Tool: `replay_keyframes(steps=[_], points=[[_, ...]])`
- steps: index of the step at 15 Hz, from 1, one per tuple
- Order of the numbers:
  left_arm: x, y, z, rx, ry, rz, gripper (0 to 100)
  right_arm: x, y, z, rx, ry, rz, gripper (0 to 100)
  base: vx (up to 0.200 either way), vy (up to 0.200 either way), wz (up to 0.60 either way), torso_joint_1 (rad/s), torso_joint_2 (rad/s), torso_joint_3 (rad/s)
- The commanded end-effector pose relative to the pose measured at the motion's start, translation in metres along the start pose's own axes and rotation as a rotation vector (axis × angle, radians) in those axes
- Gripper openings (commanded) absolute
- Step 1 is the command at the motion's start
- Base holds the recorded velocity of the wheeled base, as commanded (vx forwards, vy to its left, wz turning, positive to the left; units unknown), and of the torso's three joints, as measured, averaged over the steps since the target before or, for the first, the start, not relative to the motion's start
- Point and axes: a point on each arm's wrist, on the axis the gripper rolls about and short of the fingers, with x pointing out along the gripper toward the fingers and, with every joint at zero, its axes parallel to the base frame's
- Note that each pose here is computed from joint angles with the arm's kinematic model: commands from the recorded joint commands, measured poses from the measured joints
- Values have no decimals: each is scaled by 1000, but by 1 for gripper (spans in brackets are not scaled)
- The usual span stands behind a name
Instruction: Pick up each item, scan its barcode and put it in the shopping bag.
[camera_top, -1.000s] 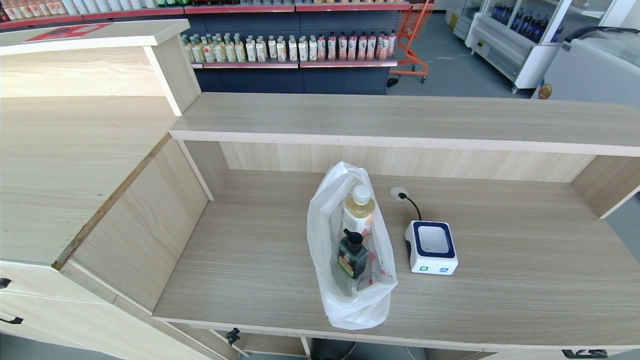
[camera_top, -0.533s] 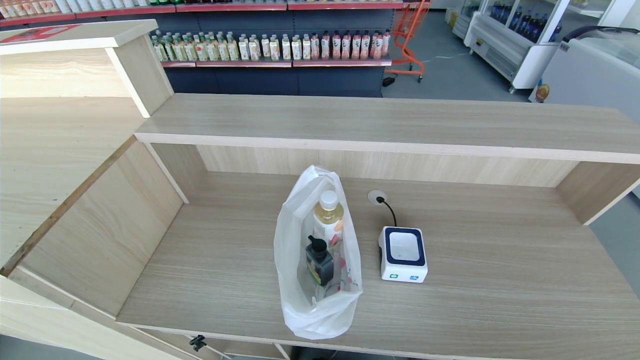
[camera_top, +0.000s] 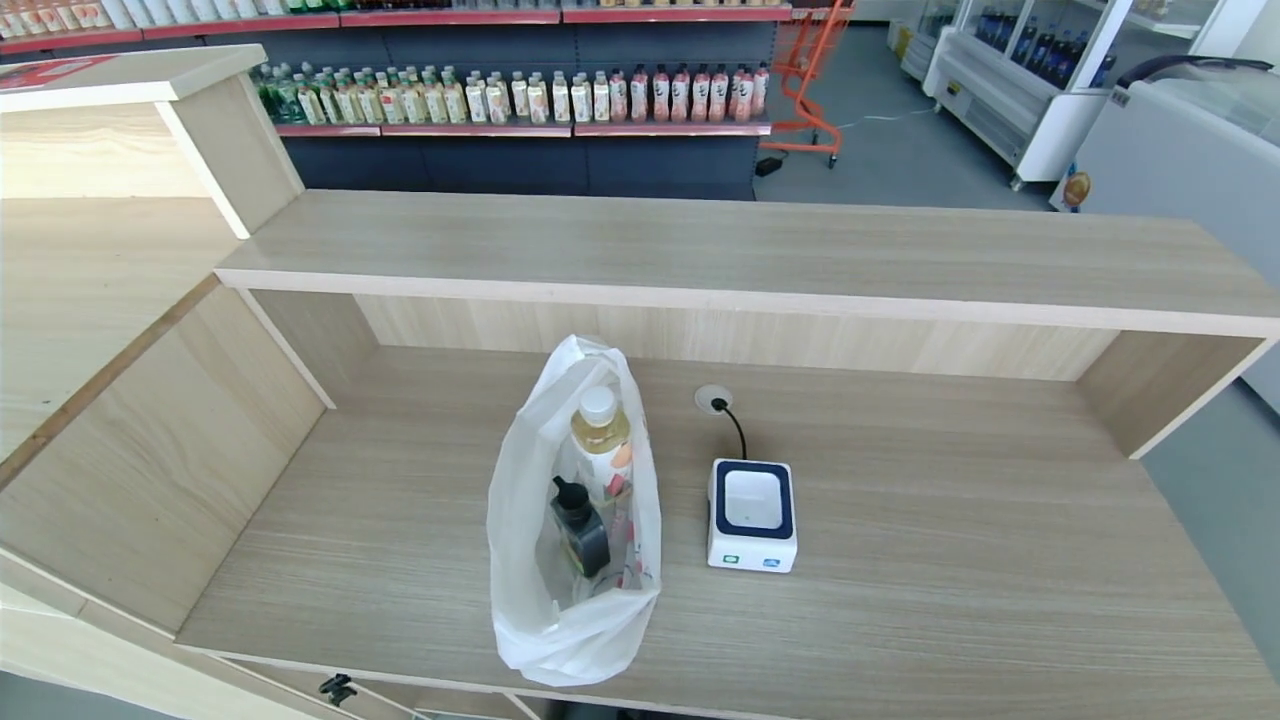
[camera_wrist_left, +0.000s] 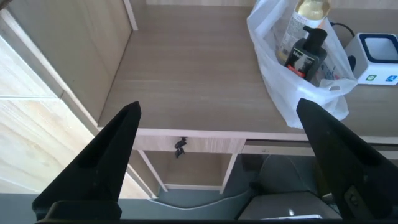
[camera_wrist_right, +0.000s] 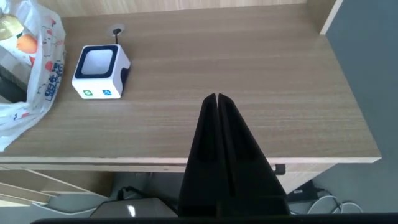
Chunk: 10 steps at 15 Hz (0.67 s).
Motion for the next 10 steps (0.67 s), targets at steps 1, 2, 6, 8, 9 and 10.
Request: replay_keyframes(steps=[1, 2, 6, 8, 9, 10], points=[[0, 0, 0, 0, 0, 0, 100, 0, 0, 0, 0, 3, 0, 0, 0, 0, 0, 0, 0, 0], [0, 0, 0, 0, 0, 0, 100, 0, 0, 0, 0, 3, 0, 0, 0, 0, 0, 0, 0, 0], [0, 0, 0, 0, 0, 0, 100, 0, 0, 0, -2, 3, 0, 0, 0, 0, 0, 0, 0, 0], [0, 0, 0, 0, 0, 0, 100, 0, 0, 0, -3, 3, 0, 0, 0, 0, 0, 0, 0, 0], [0, 0, 0, 0, 1, 0, 100, 0, 0, 0, -5, 3, 0, 0, 0, 0, 0, 0, 0, 0], [0, 0, 0, 0, 0, 0, 100, 0, 0, 0, -5, 3, 0, 0, 0, 0, 0, 0, 0, 0]])
